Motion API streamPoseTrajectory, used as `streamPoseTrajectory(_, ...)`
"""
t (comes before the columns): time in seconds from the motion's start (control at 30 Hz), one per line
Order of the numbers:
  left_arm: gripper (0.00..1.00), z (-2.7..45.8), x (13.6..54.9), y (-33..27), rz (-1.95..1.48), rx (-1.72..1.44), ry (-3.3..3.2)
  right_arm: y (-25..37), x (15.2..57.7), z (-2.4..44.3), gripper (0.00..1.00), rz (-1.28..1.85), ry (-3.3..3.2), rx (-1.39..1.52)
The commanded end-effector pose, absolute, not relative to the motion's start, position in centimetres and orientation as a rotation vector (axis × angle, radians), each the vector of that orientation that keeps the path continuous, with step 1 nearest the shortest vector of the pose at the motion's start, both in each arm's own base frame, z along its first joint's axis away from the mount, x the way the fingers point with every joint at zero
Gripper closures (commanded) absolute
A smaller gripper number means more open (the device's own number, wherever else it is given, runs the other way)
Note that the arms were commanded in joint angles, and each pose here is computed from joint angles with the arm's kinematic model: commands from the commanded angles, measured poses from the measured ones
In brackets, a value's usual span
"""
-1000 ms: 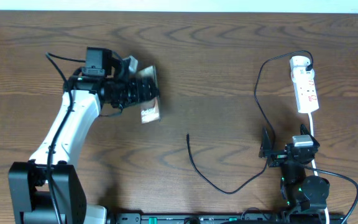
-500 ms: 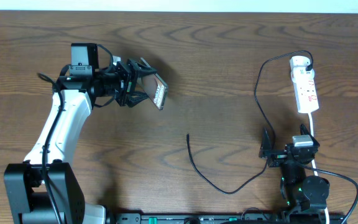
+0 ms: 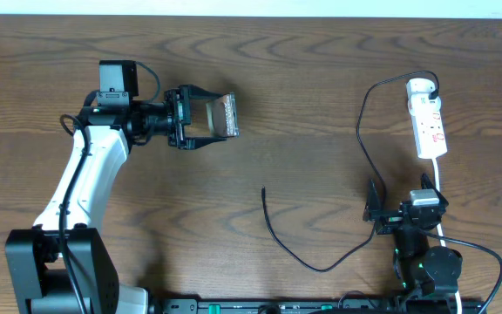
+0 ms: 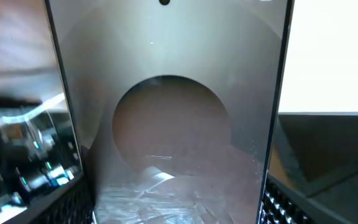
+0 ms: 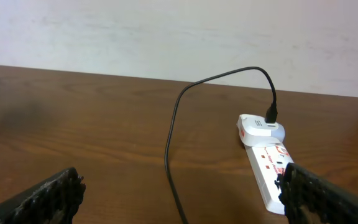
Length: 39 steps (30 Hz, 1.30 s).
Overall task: Plug charger to phone and switch on socket
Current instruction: 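Lift the phone with the left gripper and tilt it upward, then move the right gripper from rest toward the phone held by the left gripper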
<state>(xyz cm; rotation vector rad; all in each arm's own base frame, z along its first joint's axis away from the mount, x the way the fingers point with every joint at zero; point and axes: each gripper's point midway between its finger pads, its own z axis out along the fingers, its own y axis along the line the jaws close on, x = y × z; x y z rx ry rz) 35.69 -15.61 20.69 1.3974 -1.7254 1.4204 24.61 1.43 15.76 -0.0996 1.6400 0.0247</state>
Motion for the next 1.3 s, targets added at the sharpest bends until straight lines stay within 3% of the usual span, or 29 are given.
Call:
streamPoseTrajectory(0.0, 0.93, 24.6, 34.7, -16.2, 1.435, 1.317, -1.579, 1.4, 24.6, 15.7, 0.01, 0.014, 1.641, -0.109)
streamPoseTrajectory(0.57, 0.93, 24.7, 35.2, -16.2, 1.415, 1.359, -1.534, 1.4, 24.6, 15.7, 0.01, 0.014, 1.641, -0.109)
streamPoseTrajectory(0.87, 0.93, 21.1, 37.0, -14.5, 1.425, 1.532, -1.789, 1.4, 24.6, 15.7, 0.01, 0.012, 1.641, -0.107)
streamPoseTrajectory(1.1, 0.93, 14.1, 34.6, -10.7, 0.979, 1.843, -2.068, 1.5, 24.6, 15.7, 0.01, 0.039, 1.643, -0.089)
streamPoseTrajectory(1.27, 0.93, 11.5, 32.9, -7.9, 0.682, 1.978, -2.193, 1.6, 24.6, 15.7, 0.01, 0.271, 1.644, 0.155)
